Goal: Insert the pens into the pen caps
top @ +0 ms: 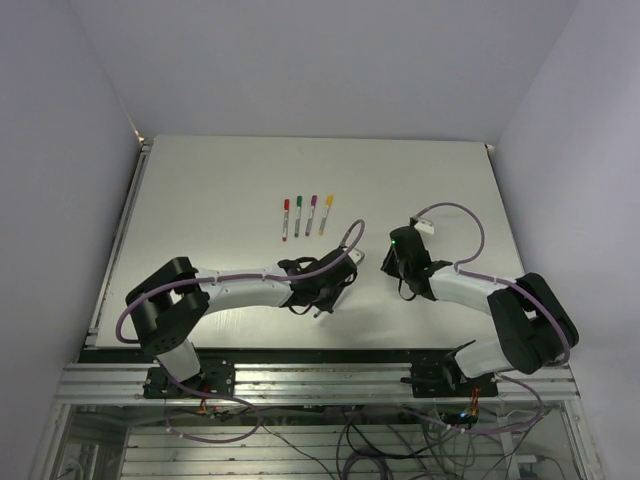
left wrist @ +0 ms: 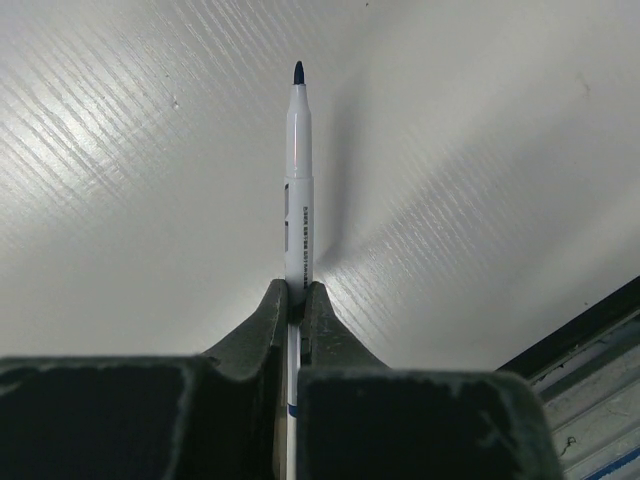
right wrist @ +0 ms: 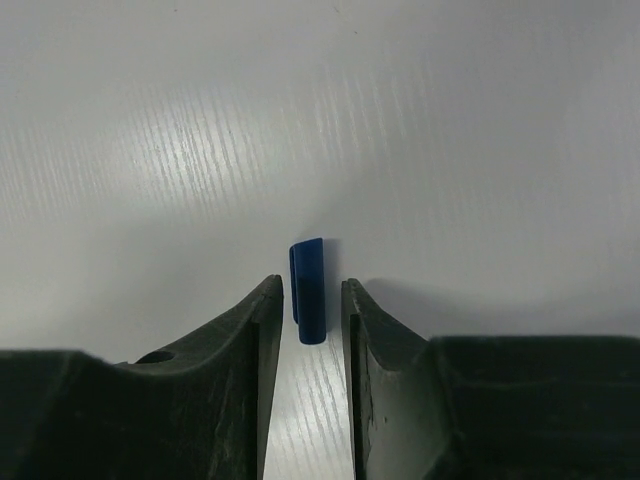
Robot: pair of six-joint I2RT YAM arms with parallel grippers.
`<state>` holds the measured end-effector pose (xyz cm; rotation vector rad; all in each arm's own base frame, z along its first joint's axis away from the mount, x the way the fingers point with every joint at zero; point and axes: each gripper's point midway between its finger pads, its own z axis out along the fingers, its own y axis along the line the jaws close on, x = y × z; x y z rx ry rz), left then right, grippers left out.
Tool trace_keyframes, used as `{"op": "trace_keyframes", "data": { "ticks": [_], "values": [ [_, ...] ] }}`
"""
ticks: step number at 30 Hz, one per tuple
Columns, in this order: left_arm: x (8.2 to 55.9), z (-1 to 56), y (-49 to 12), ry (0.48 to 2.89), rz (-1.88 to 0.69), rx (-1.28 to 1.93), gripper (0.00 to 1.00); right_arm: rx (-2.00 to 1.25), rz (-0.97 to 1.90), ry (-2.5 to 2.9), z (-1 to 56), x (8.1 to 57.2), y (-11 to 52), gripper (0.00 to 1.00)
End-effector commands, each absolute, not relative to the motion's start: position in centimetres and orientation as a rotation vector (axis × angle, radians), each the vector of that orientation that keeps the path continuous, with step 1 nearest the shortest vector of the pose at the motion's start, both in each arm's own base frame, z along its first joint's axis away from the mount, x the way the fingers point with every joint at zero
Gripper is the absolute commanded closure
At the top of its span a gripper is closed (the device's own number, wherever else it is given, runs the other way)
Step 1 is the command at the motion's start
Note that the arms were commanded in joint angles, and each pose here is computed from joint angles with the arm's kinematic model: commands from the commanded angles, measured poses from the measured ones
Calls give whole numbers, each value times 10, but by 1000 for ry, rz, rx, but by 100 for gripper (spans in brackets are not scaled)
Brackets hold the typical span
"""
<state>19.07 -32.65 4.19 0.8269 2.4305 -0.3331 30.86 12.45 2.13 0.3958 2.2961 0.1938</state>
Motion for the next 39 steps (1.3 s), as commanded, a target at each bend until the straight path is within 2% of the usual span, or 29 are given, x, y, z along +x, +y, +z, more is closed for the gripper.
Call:
{"op": "trace_keyframes", "data": {
  "ticks": [1,9,18,21,24,26,31,39],
  "values": [
    [185,43,-324,2438,-352,835,93,367,187,2277,26,320,128,71],
    [187,43,-322,2436,-346,822,93,353,160,2311,15,319,128,73],
    [190,44,-319,2435,-349,800,93,348,148,2378,-2,303,127,82],
    [192,45,-318,2433,-351,792,93,352,125,2419,-11,295,124,87],
    [193,45,-318,2431,-354,789,93,355,111,2446,-16,290,123,100],
    [194,46,-320,2423,-368,790,93,361,119,2436,-13,292,123,100],
    [201,57,-331,2372,-419,766,93,363,207,2312,22,312,133,100],
    [220,94,-367,2196,-599,706,93,341,406,2012,112,338,147,100]
  ]
}}
